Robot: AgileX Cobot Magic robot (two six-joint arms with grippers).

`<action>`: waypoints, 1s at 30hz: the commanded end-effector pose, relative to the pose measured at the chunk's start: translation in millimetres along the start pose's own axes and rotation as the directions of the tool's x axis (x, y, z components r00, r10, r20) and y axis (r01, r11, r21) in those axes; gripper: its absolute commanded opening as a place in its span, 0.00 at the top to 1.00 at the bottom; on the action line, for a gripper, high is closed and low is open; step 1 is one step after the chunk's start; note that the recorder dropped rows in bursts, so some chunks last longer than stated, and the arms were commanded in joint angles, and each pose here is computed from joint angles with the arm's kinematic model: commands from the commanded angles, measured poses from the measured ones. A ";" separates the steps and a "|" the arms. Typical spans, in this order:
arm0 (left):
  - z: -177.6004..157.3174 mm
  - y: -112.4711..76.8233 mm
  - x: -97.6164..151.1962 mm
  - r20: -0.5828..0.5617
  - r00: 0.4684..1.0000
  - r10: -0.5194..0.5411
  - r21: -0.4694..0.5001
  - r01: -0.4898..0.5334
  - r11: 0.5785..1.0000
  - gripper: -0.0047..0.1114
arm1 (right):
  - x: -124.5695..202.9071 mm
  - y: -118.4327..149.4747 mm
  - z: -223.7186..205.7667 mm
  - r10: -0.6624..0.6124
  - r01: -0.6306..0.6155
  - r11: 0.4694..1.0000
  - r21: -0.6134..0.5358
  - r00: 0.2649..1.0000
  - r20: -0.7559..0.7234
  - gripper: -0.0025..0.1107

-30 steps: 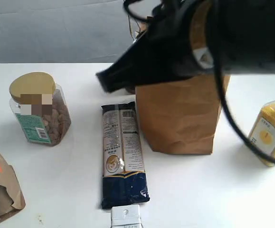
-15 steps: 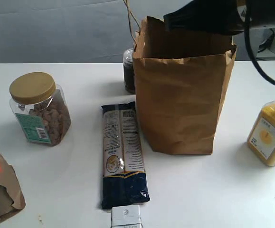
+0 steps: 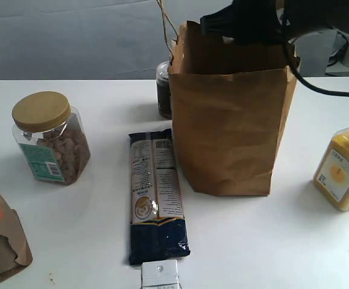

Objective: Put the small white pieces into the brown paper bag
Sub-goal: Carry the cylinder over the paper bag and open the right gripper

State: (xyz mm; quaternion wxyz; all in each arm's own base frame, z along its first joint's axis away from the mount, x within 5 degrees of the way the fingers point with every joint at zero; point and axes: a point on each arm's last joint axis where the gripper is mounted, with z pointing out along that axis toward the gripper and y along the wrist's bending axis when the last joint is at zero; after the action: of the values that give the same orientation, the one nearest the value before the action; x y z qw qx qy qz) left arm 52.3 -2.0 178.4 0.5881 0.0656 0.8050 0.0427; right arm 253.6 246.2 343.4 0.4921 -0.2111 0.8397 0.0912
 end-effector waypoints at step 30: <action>0.1 -0.7 0.1 0.009 1.000 -0.008 0.009 0.008 1.000 0.96 | 37.3 2.9 -91.5 0.157 -0.138 0.973 -0.186 0.983 0.092 0.98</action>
State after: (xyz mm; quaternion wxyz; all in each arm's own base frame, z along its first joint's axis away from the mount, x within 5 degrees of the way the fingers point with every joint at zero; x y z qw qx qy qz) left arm 52.3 -2.0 178.4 0.5881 0.0656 0.8050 0.0427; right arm 173.7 210.9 359.9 0.5060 -0.1837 0.8180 0.2028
